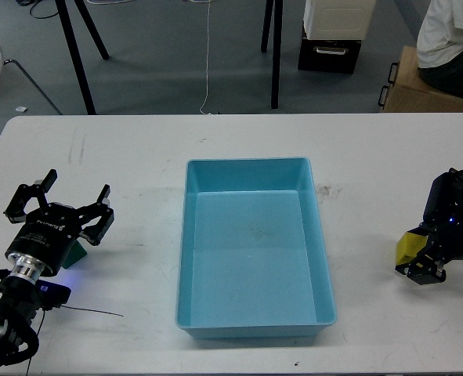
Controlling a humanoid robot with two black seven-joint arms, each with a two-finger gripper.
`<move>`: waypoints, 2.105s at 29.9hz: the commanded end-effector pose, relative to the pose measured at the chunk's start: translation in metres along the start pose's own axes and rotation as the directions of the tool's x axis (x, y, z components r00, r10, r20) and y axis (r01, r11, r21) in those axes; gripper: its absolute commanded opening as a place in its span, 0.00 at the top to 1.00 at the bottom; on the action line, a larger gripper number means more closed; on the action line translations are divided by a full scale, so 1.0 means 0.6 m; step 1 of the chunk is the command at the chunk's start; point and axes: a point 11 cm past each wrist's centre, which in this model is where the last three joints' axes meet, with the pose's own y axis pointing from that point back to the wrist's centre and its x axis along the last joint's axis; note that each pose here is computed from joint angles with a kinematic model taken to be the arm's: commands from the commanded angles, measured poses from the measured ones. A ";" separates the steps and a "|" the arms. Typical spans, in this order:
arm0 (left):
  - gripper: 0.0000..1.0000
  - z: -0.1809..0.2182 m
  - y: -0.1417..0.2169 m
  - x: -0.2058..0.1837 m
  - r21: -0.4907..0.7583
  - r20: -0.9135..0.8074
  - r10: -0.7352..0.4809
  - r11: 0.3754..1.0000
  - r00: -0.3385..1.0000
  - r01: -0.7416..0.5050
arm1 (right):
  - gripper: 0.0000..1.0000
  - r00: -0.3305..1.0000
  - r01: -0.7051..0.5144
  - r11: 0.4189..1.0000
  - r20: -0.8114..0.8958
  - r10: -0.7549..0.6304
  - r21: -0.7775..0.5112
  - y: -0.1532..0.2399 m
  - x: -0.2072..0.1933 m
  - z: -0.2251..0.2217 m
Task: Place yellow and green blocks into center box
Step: 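Close the right gripper on the yellow cube, then lift the yellow cube with the right gripper and lower it into the tray, then open the right gripper and withdraw it from the tray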
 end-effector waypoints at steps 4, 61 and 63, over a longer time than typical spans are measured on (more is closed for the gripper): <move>0.00 0.007 0.001 0.006 -0.011 0.011 0.010 1.000 1.000 -0.009 | 0.86 1.000 -0.006 1.000 -0.007 0.006 -0.008 0.003 0.007 0.005; 0.00 0.174 -0.010 -0.075 0.062 0.650 -0.082 0.997 0.756 0.055 | 0.02 0.923 -0.236 0.968 -0.293 0.250 0.081 0.050 0.466 -0.064; 0.00 0.224 -0.007 -0.066 -0.030 0.780 0.046 0.999 0.624 -0.036 | 0.02 0.905 -0.346 0.935 -0.235 0.354 0.077 0.087 0.489 -0.047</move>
